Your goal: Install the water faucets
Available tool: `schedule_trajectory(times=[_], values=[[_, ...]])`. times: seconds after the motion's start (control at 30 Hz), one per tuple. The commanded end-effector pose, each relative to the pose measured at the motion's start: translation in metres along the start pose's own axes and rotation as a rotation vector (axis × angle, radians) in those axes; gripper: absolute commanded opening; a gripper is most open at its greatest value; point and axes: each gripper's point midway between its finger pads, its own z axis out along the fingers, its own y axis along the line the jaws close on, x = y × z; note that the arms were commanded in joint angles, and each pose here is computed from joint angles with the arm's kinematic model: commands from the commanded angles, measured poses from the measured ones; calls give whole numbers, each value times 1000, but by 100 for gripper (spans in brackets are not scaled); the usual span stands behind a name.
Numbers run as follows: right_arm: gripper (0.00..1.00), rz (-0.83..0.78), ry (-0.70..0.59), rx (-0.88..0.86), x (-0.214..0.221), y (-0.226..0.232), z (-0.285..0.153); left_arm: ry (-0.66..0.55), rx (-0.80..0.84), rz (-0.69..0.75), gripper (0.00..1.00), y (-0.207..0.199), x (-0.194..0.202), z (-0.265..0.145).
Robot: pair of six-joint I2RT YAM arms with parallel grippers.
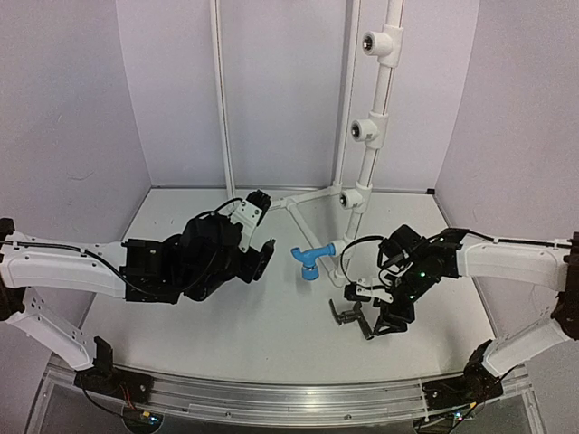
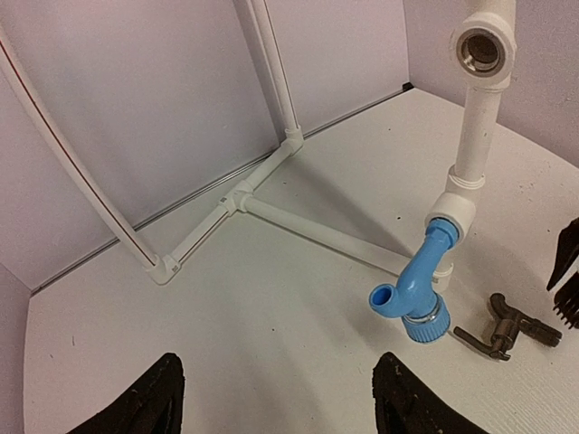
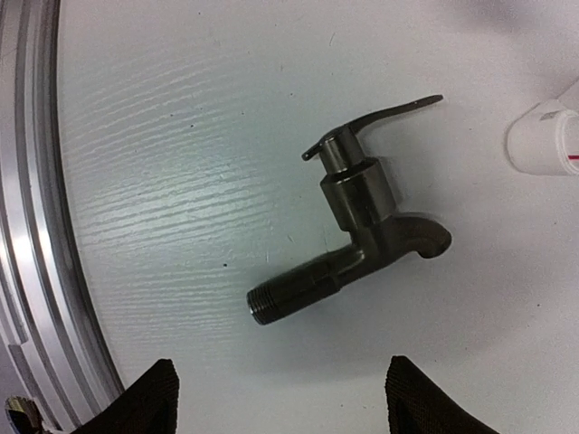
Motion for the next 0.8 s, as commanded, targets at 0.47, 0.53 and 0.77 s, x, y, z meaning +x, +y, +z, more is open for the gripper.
schedule_trajectory(times=[0.47,0.53,0.77], values=[[57,-60,47,51,-12,2,83,-127,-159,-189,71,60,-45,-38],[50,-62,59,95,-12,-4,87,-126,-160,-189,71,60,-45,-38],[73,75,47,74,-25,-4,74,-124,-163,-192,71,62,-44,-40]])
